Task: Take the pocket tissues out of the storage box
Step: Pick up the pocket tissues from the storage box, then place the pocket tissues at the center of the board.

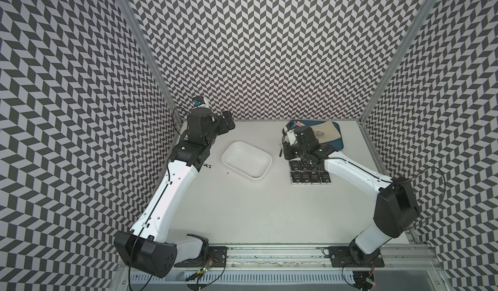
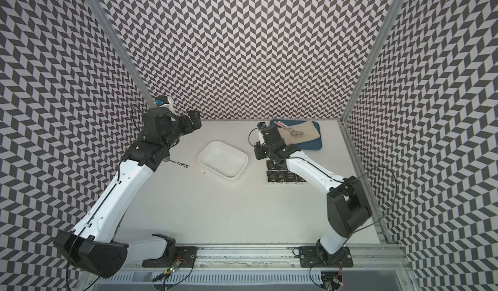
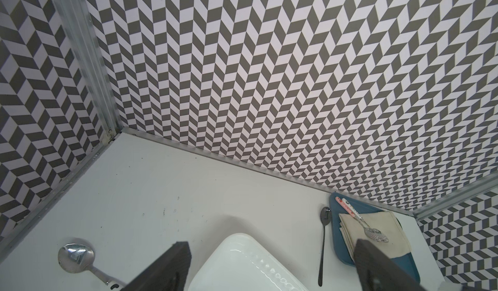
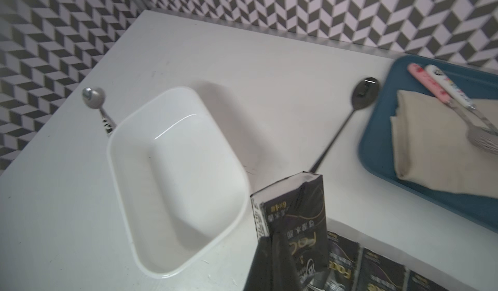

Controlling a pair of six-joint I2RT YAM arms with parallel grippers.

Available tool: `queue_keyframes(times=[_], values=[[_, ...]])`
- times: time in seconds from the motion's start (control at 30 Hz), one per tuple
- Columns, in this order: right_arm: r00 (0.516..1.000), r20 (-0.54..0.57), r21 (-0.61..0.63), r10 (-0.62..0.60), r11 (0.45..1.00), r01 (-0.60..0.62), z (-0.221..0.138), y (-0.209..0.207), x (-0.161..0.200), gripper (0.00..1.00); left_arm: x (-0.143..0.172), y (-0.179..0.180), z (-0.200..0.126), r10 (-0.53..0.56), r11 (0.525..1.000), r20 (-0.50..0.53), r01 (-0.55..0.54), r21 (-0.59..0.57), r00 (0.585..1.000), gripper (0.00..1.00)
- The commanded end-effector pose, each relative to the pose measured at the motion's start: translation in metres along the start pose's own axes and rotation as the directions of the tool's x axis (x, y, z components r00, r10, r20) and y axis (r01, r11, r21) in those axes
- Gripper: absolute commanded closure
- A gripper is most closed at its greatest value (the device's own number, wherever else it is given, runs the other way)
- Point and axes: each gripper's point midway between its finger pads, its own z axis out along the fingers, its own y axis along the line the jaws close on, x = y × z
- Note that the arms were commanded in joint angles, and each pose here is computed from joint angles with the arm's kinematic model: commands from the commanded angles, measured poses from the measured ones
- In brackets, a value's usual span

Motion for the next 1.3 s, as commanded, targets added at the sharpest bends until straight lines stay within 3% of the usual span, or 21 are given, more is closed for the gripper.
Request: queue_keyframes(times=[0.0, 0.2, 0.47, 0.7, 0.93, 1.1, 1.27], values=[[0.996, 0.037, 0.11, 0.081, 0.99, -0.084, -0.018, -0.052, 0.009, 0.94, 0.0, -0.014, 0.003, -0.004, 0.999, 0.012, 0.004, 0.039, 1.0, 0.01], [0.973, 0.042, 0.303, 0.227, 0.925, -0.229, -0.033, -0.145, 0.056, 0.93, 0.0, -0.023, 0.007, 0.004, 0.998, 0.011, -0.005, 0.056, 1.0, 0.01], [0.958, -0.026, 0.462, 0.285, 0.853, -0.241, -0.024, -0.201, 0.08, 0.93, 0.009, -0.021, 0.013, 0.018, 0.999, -0.003, -0.018, 0.051, 1.0, 0.01], [0.954, -0.104, 0.534, 0.283, 0.825, -0.186, -0.015, -0.225, 0.1, 0.91, 0.002, -0.02, 0.01, 0.024, 0.999, 0.016, -0.024, 0.04, 1.0, 0.01], [0.944, -0.172, 0.513, 0.281, 0.844, -0.158, -0.001, -0.223, 0.113, 0.88, 0.003, -0.024, 0.015, 0.012, 0.999, 0.004, -0.012, 0.051, 1.0, 0.01], [0.949, -0.111, 0.5, 0.294, 0.842, -0.202, -0.005, -0.222, 0.098, 0.82, 0.001, -0.025, 0.015, 0.012, 0.998, 0.007, -0.012, 0.055, 1.0, 0.01], [0.924, -0.009, 0.464, 0.383, 0.82, -0.335, -0.017, -0.237, 0.087, 0.63, -0.001, -0.025, 0.012, 0.02, 0.998, 0.01, -0.021, 0.054, 1.0, 0.01]])
